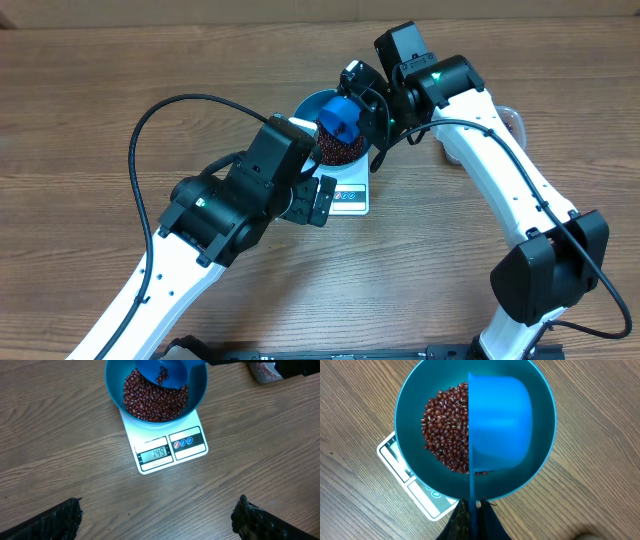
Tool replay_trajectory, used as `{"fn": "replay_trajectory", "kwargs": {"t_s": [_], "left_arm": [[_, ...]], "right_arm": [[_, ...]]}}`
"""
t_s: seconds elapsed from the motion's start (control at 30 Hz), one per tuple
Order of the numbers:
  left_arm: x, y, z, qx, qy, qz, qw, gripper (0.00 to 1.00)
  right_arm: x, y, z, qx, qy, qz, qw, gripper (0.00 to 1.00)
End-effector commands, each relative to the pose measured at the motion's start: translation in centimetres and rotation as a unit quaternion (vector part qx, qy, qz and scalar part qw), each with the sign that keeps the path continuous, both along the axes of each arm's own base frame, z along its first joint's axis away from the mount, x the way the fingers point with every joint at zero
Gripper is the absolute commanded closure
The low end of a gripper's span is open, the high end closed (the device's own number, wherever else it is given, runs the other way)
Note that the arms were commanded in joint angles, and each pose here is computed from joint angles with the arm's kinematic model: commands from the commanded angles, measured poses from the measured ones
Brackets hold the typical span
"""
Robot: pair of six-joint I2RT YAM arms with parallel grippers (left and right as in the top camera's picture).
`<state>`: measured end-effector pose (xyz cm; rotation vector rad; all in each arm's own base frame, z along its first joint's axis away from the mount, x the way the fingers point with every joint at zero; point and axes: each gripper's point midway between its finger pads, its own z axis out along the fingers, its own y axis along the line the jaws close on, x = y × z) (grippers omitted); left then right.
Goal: Scoop item into bowl and weigh 150g on scale
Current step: 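Shake the last beans from the blue scoop into the teal bowl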
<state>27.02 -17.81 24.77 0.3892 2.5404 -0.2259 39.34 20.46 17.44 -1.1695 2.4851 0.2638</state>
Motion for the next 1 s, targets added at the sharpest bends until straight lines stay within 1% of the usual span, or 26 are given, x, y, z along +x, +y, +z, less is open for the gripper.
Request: {"fn": "replay_trajectory", "kwargs": {"t_s": [0.0,0.97], "left_arm": [[0.30,0.11,0.33,0.002,-0.007,0.001,1.000,0.00],[0.30,0.12,0.33,0.002,-0.007,0.001,1.000,0.00]], "right_arm": [[0.30,0.62,1.70,0.014,-0.020,0.000,1.000,0.96],[0.63,0.48,1.76,0.013,-0.024,-0.013,1.000,0.96]]}}
